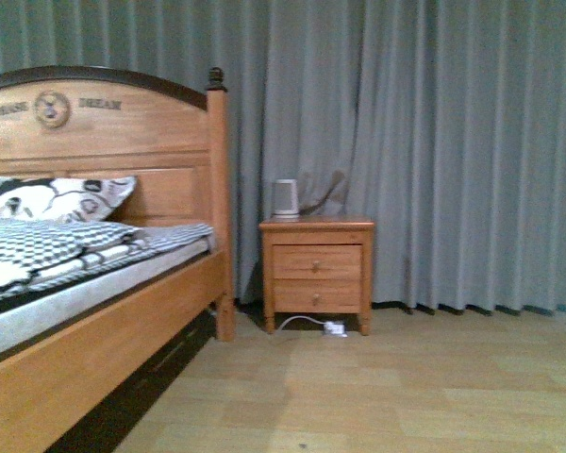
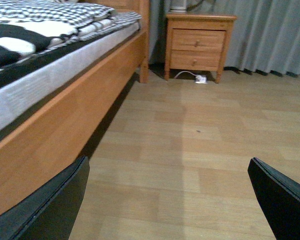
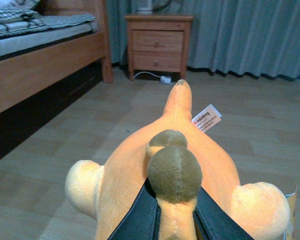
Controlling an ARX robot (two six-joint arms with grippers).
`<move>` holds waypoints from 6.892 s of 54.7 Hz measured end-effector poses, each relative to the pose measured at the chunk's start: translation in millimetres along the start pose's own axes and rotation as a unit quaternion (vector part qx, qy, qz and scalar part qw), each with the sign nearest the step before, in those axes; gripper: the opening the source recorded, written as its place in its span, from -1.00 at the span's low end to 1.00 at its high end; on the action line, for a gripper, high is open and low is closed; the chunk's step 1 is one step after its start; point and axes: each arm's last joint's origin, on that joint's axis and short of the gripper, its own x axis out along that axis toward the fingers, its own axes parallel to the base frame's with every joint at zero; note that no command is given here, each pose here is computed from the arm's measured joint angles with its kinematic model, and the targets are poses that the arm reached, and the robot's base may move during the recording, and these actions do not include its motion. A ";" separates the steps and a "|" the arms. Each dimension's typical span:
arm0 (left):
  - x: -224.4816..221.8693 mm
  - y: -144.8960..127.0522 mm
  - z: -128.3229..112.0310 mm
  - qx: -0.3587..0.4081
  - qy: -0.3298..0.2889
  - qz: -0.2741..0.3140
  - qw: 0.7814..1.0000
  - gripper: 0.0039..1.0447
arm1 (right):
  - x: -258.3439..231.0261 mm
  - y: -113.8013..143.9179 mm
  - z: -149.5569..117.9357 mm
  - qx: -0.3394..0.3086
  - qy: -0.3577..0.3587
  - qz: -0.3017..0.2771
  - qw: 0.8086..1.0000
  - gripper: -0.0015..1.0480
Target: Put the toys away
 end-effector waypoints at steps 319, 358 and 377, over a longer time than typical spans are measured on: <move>0.0 -0.3 0.1 0.002 0.000 -0.002 1.000 0.89 | 0.0 0.0 0.1 0.000 0.000 0.000 1.000 -0.83; 0.0 -0.3 0.2 0.002 0.000 -0.002 1.000 0.89 | 0.0 0.0 0.1 0.000 0.000 0.001 1.000 -0.83; 0.0 -0.3 0.1 0.002 0.000 -0.002 1.000 0.89 | 0.0 0.1 0.0 0.000 0.000 0.001 1.000 -0.83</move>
